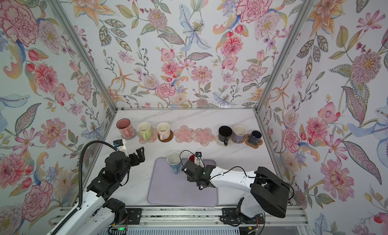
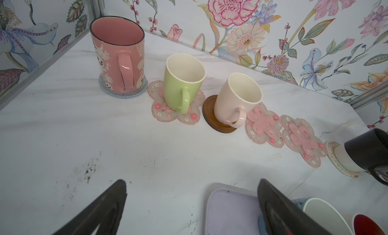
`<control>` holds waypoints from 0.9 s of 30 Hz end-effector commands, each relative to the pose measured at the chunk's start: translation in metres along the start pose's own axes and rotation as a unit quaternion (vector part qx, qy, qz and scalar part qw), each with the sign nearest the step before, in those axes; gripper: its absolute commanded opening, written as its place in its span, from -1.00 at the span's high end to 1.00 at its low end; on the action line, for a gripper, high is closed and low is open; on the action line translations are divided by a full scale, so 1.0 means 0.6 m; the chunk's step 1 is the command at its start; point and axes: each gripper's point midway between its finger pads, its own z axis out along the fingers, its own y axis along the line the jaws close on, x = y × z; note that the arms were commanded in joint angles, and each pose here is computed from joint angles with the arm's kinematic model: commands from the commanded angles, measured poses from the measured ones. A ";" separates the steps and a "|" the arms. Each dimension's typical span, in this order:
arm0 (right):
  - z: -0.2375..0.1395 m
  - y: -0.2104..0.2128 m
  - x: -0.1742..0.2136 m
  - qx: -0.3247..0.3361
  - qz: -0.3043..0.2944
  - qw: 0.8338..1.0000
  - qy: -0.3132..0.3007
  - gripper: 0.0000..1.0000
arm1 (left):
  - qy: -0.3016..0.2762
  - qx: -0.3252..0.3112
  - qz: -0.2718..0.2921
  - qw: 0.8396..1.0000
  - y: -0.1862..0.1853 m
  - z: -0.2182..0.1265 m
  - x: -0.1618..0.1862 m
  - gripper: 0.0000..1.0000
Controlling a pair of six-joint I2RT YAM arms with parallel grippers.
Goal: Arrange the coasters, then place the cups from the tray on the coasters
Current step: 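Lower the right gripper onto the red-lined white mug's rim and close it, then lift the red-lined white mug and carry it toward the pink flower coasters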
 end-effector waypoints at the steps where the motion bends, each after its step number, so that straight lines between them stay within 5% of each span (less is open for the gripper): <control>1: 0.004 0.002 -0.011 0.005 0.001 1.000 -0.004 -0.31 | 0.009 -0.005 0.000 1.000 0.004 0.001 0.008 -0.98; 27: 0.008 0.008 -0.012 0.010 -0.029 1.000 -0.002 0.88 | 0.009 -0.006 0.000 1.000 0.005 -0.002 0.005 -0.98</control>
